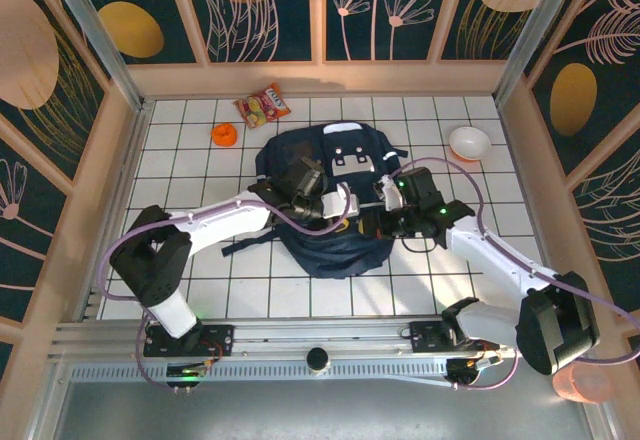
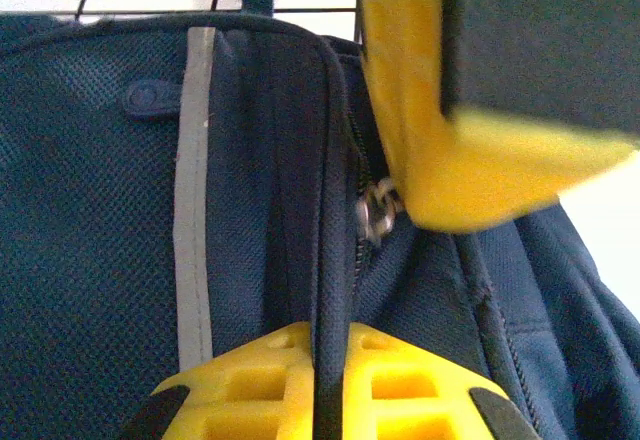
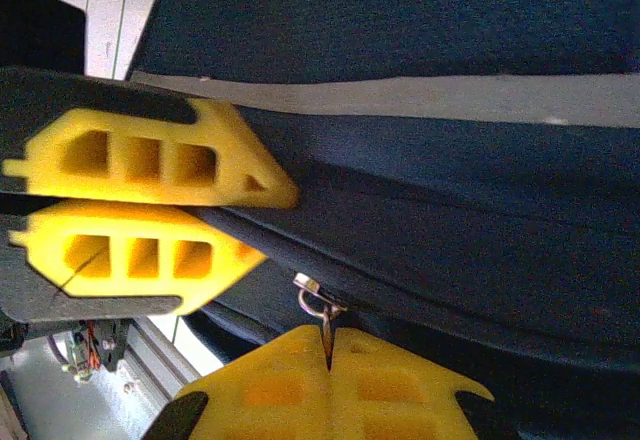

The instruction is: Pack books, pencil case, and school supplies into a backpack

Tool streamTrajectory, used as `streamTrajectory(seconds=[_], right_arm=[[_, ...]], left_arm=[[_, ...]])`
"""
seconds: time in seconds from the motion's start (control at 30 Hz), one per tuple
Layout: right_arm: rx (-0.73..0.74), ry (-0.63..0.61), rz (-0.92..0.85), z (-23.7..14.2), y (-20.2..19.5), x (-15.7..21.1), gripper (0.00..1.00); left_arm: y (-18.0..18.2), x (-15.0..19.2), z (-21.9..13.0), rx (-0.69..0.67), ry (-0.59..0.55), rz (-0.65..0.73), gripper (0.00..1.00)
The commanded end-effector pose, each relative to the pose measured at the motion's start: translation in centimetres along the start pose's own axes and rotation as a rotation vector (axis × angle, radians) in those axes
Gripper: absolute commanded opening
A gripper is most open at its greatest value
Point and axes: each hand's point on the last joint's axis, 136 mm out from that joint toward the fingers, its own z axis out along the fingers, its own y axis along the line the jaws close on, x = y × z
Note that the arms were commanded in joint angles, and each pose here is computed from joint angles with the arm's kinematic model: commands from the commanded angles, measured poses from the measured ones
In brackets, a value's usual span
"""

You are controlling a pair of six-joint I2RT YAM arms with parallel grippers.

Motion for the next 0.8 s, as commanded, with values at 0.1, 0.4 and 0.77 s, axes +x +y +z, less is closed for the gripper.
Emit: streamTrajectory(seconds=[0.1,0.4,0.77], right_arm=[[0.067,0.062,0.053,-0.5,-2.3,1.9,0.0],[-0.01,0.037,-0.009,0.3,0.5,0.5,0.0],[-0.027,0.022,-0.012,0.2,0.8,0.2,0.0]], left_arm=[[0.6,5.2,-4.0,-0.031,0.009,0.094,0.0],[1.4,2.7,-5.6,-0.011,-0.088,0.09,0.31],[-1.7,-3.5,-1.5,0.06,-0.116,0.119,0.49]])
